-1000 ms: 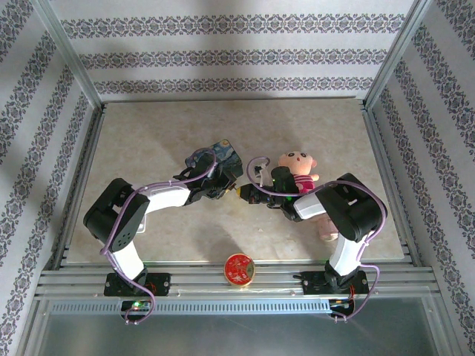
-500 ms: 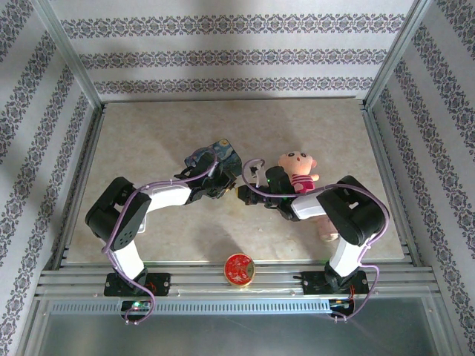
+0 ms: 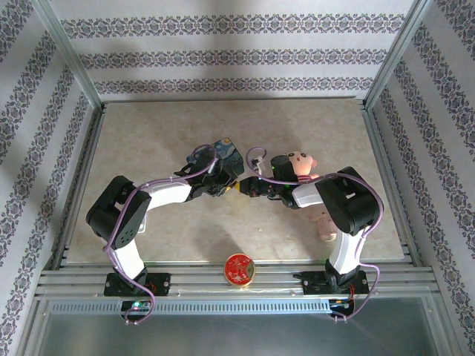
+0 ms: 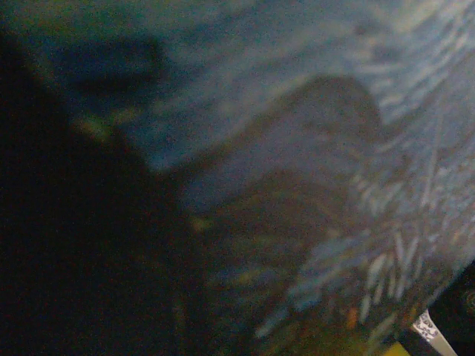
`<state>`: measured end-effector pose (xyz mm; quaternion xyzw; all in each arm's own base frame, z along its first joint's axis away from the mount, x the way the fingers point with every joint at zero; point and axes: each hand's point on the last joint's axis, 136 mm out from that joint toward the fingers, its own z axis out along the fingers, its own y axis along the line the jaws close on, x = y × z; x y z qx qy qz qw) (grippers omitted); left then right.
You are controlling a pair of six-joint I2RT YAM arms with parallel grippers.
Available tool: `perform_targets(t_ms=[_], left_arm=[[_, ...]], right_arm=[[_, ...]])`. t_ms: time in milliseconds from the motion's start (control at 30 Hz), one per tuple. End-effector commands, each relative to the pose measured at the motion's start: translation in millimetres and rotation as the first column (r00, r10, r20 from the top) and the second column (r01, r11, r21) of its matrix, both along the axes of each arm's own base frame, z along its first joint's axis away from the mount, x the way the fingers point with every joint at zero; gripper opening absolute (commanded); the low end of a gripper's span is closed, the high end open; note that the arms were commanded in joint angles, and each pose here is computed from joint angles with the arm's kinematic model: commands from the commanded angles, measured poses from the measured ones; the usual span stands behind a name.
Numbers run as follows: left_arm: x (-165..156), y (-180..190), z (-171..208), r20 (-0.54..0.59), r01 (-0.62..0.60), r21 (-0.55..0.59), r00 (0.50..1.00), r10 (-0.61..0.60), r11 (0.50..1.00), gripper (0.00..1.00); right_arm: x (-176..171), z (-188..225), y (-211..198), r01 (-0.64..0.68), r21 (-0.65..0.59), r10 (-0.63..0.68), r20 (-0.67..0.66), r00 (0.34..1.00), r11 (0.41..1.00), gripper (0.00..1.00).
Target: Unlock the padlock with the key
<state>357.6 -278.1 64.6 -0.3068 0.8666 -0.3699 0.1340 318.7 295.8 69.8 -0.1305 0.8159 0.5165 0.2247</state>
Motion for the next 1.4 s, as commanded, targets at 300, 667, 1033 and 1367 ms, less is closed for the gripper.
perform_targets(t_ms=[300, 667, 1033, 1367], left_arm=[[-60.8, -35.0, -18.9, -0.216, 0.166, -0.143, 0.957, -0.195, 0.976, 0.00], [-56.4, -31.9, -33.6, -0.230, 0.114, -0.148, 0.962, -0.146, 0.982, 0.00], [-49.1, -21.0, -41.5, -0.233, 0.077, -0.117, 0.967, -0.103, 0.990, 0.00], [-47.4, -20.3, -45.7, -0.242, 0.075, -0.115, 0.965, -0.101, 0.991, 0.00]], right_arm=[[38.6, 56.0, -1.7, 0.111, 0.057, -0.120, 0.212, 0.970, 0.992, 0.00], [25.7, 36.9, -20.9, 0.198, -0.009, -0.193, 0.178, 0.965, 0.980, 0.20], [9.0, 28.8, -34.8, 0.228, -0.036, -0.219, 0.174, 0.960, 0.973, 0.51], [-9.0, 32.6, -43.0, 0.249, -0.023, -0.244, 0.127, 0.961, 0.968, 0.38]])
